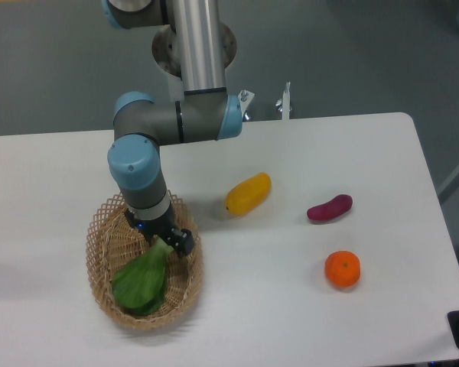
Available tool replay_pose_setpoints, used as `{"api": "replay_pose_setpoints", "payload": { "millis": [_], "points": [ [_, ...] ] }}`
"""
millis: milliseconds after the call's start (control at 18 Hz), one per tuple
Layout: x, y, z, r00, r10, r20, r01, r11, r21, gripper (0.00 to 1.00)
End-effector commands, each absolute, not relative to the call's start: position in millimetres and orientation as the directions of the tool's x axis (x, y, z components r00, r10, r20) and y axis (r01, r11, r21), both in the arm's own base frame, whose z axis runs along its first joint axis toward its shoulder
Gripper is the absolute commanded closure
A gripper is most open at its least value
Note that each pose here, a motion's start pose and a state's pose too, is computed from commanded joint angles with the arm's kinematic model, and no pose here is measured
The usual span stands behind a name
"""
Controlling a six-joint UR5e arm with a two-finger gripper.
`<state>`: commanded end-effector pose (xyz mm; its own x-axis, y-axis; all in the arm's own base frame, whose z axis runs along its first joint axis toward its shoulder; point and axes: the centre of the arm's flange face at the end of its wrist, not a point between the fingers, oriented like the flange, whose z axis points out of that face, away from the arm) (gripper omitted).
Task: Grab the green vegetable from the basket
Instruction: 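Lower the gripper onto the bok choy stem and close on it, then lift the bok choy out of the basket and carry it away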
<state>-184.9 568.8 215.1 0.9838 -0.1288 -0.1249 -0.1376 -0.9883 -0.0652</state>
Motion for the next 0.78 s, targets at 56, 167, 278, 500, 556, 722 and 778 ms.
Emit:
{"api": "replay_pose_setpoints", "payload": {
  "millis": [56,167,278,500,556,722,778],
  "points": [
    [-185,569,216,0.984,-0.129,-0.126,-0.138,-0.988,-0.066,0.5],
    [-185,570,216,0.983,-0.131,-0.127,-0.141,-0.988,-0.067,0.64],
    [-186,570,220,0.983,-0.131,-0.13,-0.141,-0.987,-0.073,0.65],
    [-187,571,229,0.981,-0.136,-0.141,-0.149,-0.985,-0.085,0.66],
    [-188,572,237,0.976,-0.152,-0.153,-0.168,-0.981,-0.093,0.66],
    [-195,568,270,0.966,-0.186,-0.182,-0.21,-0.97,-0.126,0.66],
    [-203,565,281,0.966,-0.176,-0.192,-0.204,-0.969,-0.136,0.66]
  ]
}}
